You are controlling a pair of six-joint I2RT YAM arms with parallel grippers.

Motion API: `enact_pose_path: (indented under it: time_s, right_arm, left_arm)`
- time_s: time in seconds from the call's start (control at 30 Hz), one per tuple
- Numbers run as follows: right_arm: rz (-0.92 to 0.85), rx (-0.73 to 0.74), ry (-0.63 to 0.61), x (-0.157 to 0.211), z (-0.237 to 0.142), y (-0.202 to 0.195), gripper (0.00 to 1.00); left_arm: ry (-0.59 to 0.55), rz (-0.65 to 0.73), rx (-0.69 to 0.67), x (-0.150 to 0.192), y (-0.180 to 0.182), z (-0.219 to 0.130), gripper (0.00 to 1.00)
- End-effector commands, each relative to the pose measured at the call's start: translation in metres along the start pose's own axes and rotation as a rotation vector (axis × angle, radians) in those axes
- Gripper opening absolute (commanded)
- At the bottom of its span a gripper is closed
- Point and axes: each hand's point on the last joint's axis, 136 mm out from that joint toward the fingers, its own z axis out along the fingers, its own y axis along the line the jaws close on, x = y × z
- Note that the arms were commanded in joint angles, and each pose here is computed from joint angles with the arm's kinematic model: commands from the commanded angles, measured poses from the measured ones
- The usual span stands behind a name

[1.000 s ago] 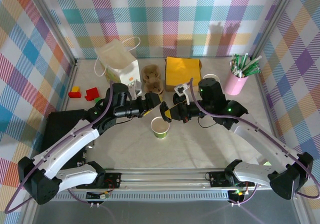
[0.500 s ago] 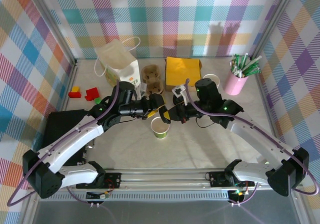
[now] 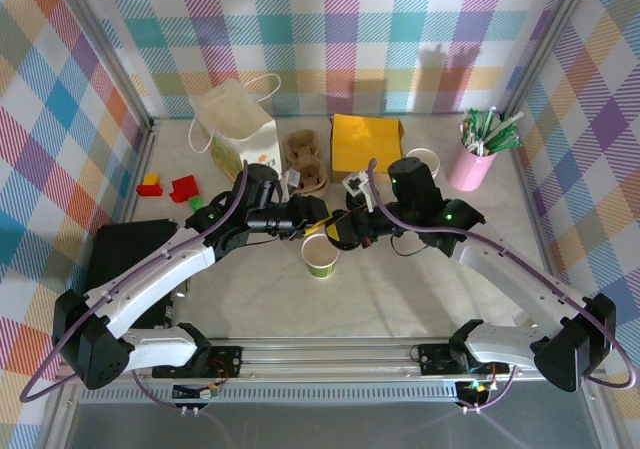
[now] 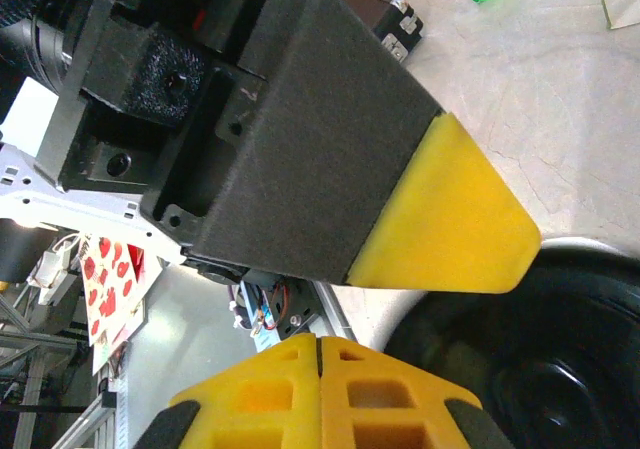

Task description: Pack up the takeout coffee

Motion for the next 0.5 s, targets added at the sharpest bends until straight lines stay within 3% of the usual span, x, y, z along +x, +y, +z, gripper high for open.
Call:
enact_pose_path:
  time_s: [0.0,0.13,0.27,0.37,0.43,0.47]
  right_arm:
    - [-0.043,-0.01,0.009,0.002,-0.001,0.005,0.0]
    - [-0.09,0.008,-0.004,-0.002,-0.01,0.011,0.0]
    - [-0.121,0.132,-0.02,-0.005,-0.027,0.005,0.02]
    - [-0.073,0.271,-0.073,-0.003,-0.042,-0.016,0.16]
    - [-0.021,0.36,-0.118,0.002,-0.052,-0.034,0.35]
    - [0.0,0.407,-0.133,0.006,-0.056,-0.044,0.39]
  left_arm:
    - [0.016,-0.017,0.013,0.005,-0.001,0.002,0.23]
    - [0.002,0.0,0.047,0.002,-0.008,0.002,0.16]
    - [-0.007,-0.001,-0.03,0.002,0.01,0.003,0.16]
    - [-0.036,0.026,-0.097,-0.002,0.021,-0.001,0.16]
    - [-0.061,0.048,-0.132,-0.005,0.026,-0.005,0.16]
    - [-0.073,0.055,-0.148,-0.007,0.028,-0.008,0.16]
